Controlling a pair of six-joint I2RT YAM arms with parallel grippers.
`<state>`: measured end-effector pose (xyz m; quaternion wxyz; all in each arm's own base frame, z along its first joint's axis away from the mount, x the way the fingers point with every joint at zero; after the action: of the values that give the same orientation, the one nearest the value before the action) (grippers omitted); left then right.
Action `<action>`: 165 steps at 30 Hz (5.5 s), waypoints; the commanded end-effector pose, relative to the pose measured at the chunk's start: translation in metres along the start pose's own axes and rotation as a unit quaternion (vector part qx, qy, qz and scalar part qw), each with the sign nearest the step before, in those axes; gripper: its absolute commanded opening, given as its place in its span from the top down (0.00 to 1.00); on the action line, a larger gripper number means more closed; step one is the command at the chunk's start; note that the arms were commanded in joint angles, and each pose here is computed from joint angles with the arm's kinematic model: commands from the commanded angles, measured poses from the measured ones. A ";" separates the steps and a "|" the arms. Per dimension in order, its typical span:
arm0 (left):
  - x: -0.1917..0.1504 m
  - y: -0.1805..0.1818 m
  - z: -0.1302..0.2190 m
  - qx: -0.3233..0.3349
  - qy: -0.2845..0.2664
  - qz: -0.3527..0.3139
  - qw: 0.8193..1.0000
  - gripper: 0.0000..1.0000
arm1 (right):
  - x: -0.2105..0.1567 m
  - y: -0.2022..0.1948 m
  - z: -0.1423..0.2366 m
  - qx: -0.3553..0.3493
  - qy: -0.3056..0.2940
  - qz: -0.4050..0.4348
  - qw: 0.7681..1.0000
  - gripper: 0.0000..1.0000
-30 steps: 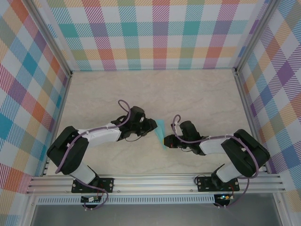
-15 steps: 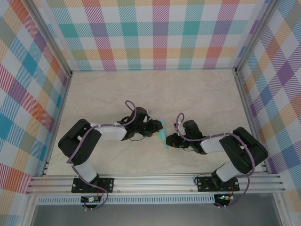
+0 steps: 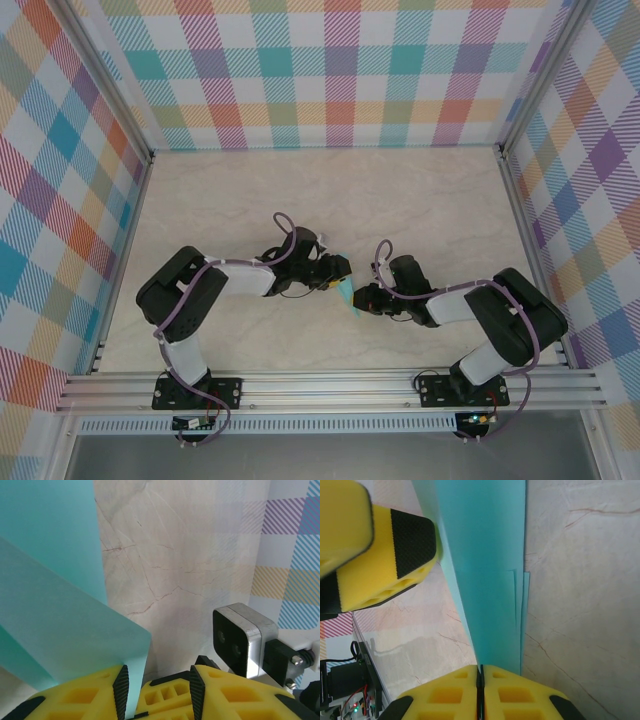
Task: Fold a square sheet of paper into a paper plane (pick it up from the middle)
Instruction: Fold the wing for the fifth time at the center of the table.
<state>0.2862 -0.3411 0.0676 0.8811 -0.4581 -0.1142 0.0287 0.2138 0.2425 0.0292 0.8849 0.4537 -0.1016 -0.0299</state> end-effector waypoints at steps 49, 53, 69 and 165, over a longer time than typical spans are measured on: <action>0.024 -0.021 0.034 0.018 -0.043 -0.058 0.997 0.55 | 0.019 0.022 -0.009 0.040 0.024 -0.051 0.998 0.94; 0.024 -0.021 0.043 0.026 -0.053 -0.061 0.996 0.54 | 0.020 0.019 -0.012 0.035 0.029 -0.068 0.997 0.94; 0.018 -0.018 0.027 -0.005 -0.028 -0.050 0.998 0.56 | 0.016 0.005 -0.025 0.030 0.059 -0.113 0.991 0.94; 0.002 0.042 -0.013 0.055 0.024 -0.018 0.998 0.59 | -0.012 0.004 -0.008 -0.050 0.121 -0.094 0.987 0.88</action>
<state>0.2996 -0.3392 0.0437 0.8939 -0.4321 -0.1191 -0.0014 0.2084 0.2539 0.0279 0.9022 0.4233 0.0447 -0.0693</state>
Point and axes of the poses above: each hand's point on the last joint's axis, 136 mm out from that joint toward the fingers, its own z axis back along the fingers, its own y axis along the line the jaws close on, x = y × z, the point moved 1 cm from there along z, back along the fingers, and after that the axes turned 6 degrees about -z, right-handed, at the moved point
